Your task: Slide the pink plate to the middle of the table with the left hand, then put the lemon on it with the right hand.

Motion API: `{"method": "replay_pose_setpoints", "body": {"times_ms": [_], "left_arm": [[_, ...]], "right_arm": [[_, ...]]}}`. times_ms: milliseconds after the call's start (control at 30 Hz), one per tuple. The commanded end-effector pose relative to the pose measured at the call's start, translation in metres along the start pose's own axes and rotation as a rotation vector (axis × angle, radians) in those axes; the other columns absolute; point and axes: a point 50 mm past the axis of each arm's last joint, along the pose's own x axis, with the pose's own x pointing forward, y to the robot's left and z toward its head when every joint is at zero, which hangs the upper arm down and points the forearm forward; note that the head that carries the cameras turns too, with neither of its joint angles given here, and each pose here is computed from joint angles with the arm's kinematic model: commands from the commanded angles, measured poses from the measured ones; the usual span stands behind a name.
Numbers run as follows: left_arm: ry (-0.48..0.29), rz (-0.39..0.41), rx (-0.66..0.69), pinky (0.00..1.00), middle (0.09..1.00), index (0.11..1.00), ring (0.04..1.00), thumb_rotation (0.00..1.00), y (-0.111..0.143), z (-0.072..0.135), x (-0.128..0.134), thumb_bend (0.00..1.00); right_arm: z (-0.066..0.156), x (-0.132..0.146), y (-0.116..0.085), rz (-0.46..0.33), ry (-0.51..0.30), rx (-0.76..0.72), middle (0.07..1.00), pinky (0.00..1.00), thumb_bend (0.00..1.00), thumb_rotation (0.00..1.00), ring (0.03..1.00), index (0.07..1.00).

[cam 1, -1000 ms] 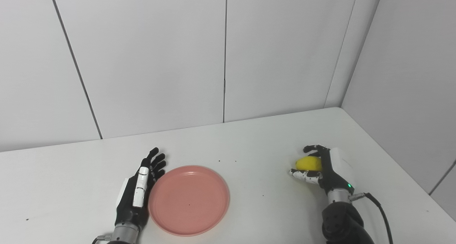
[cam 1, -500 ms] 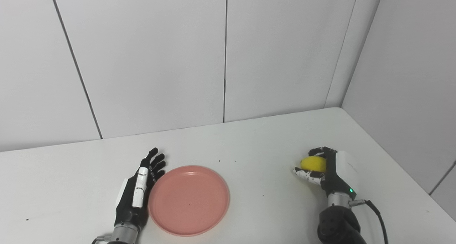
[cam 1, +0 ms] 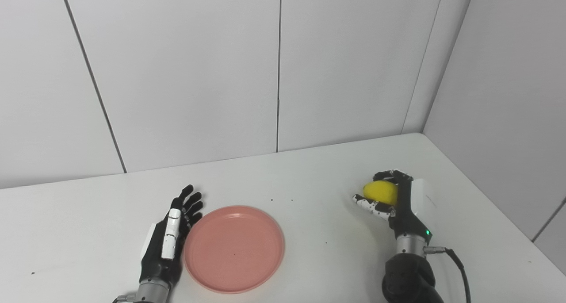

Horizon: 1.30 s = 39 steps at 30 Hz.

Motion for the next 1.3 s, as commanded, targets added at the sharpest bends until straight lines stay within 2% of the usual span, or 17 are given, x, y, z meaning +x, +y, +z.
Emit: {"method": "replay_pose_setpoints", "body": {"times_ms": [0,167,300,333,400,567,633,733,933,1267], "left_arm": [[-0.001,0.012,0.007,0.93,0.910,0.904,0.911,1.00,0.004,0.000,-0.004,0.70],[-0.004,0.028,0.011,0.95,0.916,0.912,0.919,1.00,0.004,0.004,-0.004,0.72],[-0.012,0.044,0.012,0.97,0.930,0.927,0.932,1.00,0.003,0.009,-0.004,0.68],[-0.014,0.048,0.012,0.96,0.931,0.927,0.935,1.00,0.002,0.009,-0.004,0.67],[-0.016,0.055,0.009,0.96,0.931,0.926,0.935,1.00,0.001,0.011,-0.004,0.66],[-0.019,0.069,-0.008,0.97,0.929,0.926,0.934,1.00,-0.001,0.013,-0.003,0.65],[-0.024,0.077,-0.014,0.96,0.924,0.917,0.930,1.00,-0.002,0.014,-0.004,0.64],[-0.029,0.086,-0.005,0.96,0.919,0.911,0.924,1.00,-0.005,0.013,-0.005,0.63],[-0.036,0.097,-0.005,0.96,0.922,0.915,0.929,1.00,-0.012,0.011,-0.004,0.63],[-0.059,0.099,-0.009,0.98,0.947,0.938,0.955,1.00,-0.021,0.012,-0.001,0.62]], "right_arm": [[0.036,0.011,-0.003,-0.042,-0.162,0.076,0.480,0.37,0.50,0.00,0.456,0.495],[0.058,0.005,0.015,0.032,-0.250,0.137,0.482,0.37,0.50,0.00,0.455,0.490],[0.079,-0.002,0.034,0.097,-0.329,0.155,0.482,0.37,0.50,0.00,0.456,0.496],[0.083,-0.004,0.037,0.110,-0.347,0.156,0.480,0.26,0.51,0.00,0.450,0.500],[0.088,-0.006,0.042,0.124,-0.369,0.156,0.475,0.16,0.53,0.00,0.444,0.502],[0.108,-0.018,0.068,0.238,-0.427,0.197,0.479,0.14,0.53,0.00,0.443,0.498],[0.112,-0.022,0.076,0.279,-0.445,0.209,0.481,0.17,0.53,0.00,0.444,0.497],[0.116,-0.028,0.087,0.318,-0.499,0.195,0.478,0.14,0.53,0.00,0.443,0.496],[0.120,-0.036,0.097,0.372,-0.556,0.206,0.479,0.17,0.53,0.00,0.444,0.497],[0.121,-0.046,0.109,0.451,-0.579,0.194,0.475,0.15,0.53,0.00,0.443,0.489]]}}
